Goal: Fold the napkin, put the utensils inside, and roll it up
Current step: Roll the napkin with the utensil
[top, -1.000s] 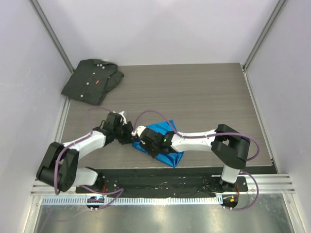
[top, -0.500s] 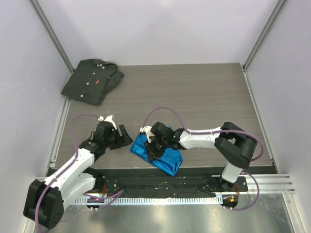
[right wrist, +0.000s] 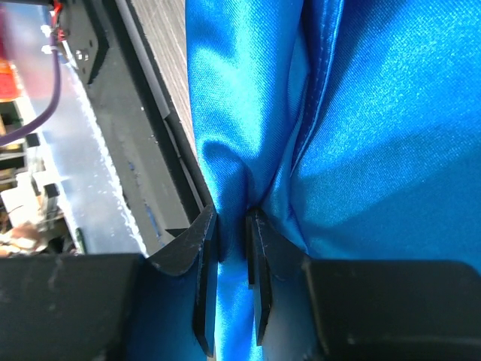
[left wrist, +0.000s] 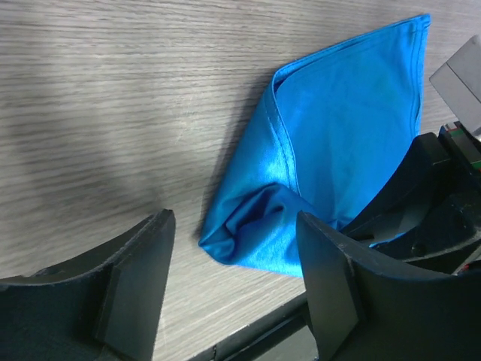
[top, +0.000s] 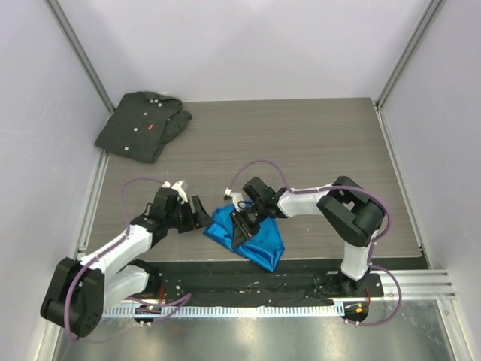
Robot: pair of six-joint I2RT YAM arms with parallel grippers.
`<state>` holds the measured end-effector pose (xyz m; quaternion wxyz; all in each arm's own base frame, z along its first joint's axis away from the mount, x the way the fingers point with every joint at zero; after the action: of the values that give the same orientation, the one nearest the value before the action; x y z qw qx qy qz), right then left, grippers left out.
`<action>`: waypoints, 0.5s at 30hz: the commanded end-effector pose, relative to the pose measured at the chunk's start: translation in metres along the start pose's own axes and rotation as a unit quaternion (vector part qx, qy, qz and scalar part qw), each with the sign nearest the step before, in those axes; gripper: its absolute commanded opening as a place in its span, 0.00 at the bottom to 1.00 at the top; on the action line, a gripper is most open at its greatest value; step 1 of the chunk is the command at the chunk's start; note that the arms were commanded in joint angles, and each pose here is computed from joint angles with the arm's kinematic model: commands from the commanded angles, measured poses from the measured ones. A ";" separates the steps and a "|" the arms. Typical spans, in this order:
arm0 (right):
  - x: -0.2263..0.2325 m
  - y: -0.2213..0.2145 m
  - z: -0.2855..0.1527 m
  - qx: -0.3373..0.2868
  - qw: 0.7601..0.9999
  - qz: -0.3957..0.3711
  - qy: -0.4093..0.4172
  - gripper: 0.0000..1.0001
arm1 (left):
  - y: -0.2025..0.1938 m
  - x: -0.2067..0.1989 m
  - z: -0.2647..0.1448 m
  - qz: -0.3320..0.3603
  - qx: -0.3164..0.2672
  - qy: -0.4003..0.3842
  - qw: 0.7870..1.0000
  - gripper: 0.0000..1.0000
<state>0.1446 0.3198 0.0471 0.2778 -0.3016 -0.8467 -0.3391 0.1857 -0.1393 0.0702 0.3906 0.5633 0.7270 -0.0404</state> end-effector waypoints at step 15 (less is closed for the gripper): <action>-0.022 -0.011 0.008 0.031 0.999 0.022 0.006 0.16 | -0.010 -0.006 0.026 0.019 0.044 -0.044 0.998 0.36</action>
<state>0.1466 0.3214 0.0443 0.3259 -0.2965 -0.8324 -0.3360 0.1958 -0.1571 0.0548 0.3951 0.5770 0.7099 -0.0833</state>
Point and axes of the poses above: each gripper's point midway between its finger pads, its own z axis out along the fingers, its own x axis along the line the jaws close on, y = z × x, the point moved 4 cm from there along -z, back along the fingers, and after that the axes turned 5 degrees about -z, right-handed, at the moved point
